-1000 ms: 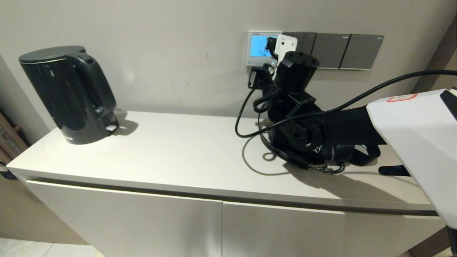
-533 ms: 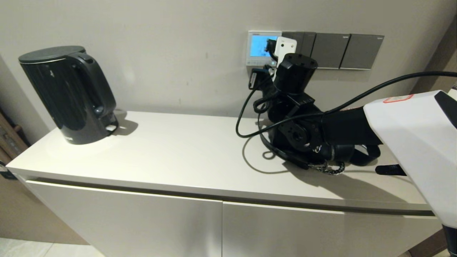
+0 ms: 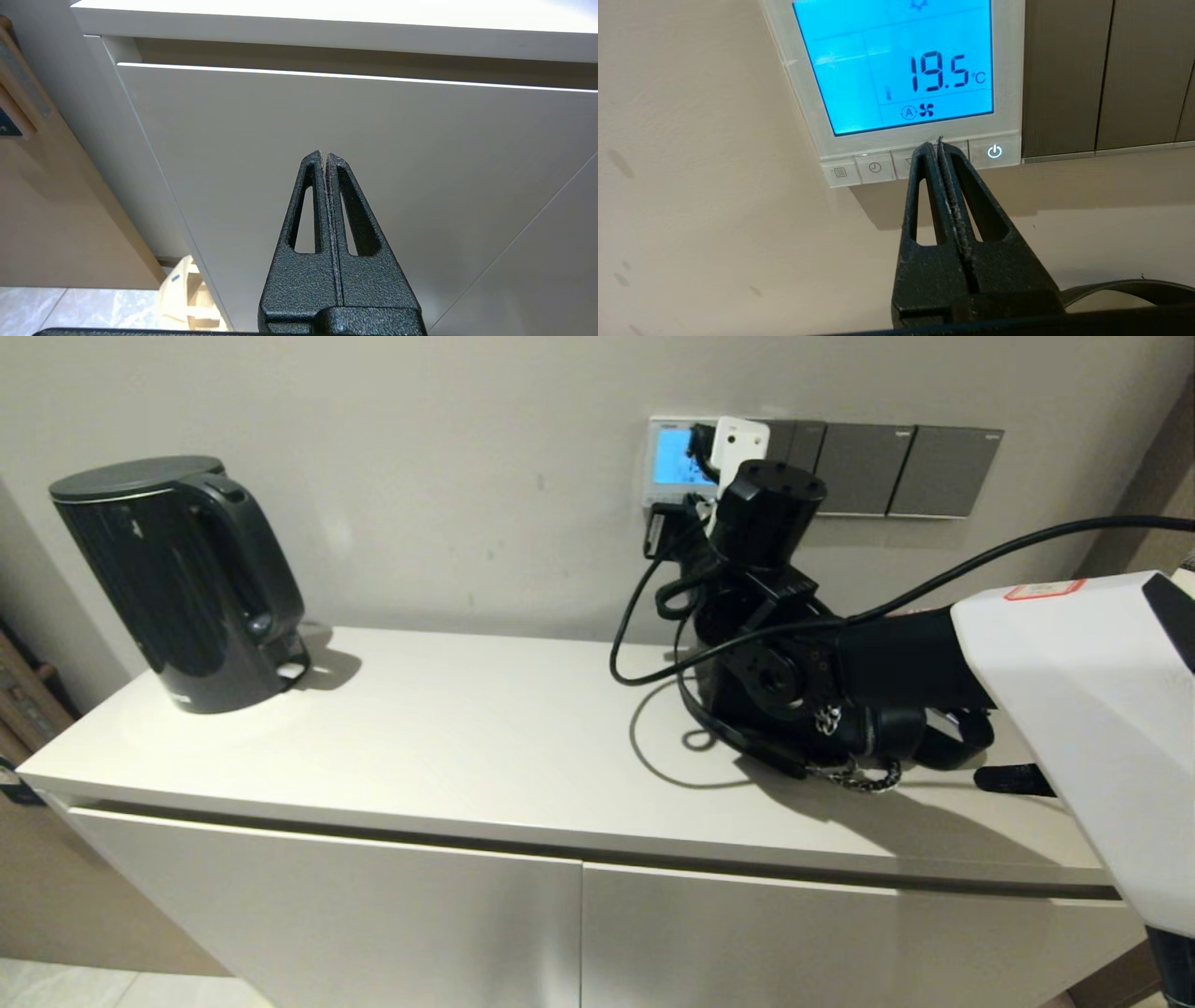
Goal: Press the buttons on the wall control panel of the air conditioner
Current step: Press the temperature increase button
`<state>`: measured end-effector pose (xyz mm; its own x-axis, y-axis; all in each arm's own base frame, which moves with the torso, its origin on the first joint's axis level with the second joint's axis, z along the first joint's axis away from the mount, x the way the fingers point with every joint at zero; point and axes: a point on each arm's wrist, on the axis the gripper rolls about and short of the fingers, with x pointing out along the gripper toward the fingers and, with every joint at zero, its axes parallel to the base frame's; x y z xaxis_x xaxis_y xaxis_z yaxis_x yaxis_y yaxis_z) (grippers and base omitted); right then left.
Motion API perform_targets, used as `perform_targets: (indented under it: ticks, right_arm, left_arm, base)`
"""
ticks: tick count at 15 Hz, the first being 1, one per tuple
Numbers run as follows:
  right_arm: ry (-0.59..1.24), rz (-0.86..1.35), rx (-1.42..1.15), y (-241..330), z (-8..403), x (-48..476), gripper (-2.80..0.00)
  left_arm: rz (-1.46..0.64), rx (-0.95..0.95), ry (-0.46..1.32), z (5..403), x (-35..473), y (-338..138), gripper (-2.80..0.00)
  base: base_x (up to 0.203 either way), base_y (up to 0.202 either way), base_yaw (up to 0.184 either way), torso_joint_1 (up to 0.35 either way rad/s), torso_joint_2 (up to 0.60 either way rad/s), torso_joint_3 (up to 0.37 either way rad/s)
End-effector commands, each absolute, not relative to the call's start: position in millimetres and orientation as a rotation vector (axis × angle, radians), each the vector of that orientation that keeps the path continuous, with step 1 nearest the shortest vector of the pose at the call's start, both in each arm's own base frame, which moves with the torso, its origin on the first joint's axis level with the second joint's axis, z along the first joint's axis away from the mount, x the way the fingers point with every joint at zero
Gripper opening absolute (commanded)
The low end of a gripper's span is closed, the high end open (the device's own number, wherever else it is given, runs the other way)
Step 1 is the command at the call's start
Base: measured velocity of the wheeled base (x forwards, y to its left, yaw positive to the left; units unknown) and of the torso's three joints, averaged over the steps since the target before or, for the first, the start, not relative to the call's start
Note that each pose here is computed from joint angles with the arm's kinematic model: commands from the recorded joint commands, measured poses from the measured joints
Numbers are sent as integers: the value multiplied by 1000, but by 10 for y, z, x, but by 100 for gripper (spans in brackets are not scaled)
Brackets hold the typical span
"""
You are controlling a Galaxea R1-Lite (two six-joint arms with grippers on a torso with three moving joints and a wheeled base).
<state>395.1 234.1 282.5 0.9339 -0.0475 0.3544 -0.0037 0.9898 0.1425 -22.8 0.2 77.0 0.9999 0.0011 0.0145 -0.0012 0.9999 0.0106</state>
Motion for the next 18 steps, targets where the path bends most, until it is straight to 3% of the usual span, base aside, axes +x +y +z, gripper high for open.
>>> perform_targets:
  ticks: [1, 18]
  right_arm:
    - [-359, -26, 138, 2355, 2776, 3973, -280]
    - [-364, -31, 139, 2337, 2758, 3971, -280]
  left_arm:
    - [2, 11, -14, 766, -227, 2, -280]
    - [2, 11, -14, 766, -227, 2, -280]
  base:
    - [0, 0, 0, 0, 0, 0]
    - [0, 0, 0, 0, 0, 0]
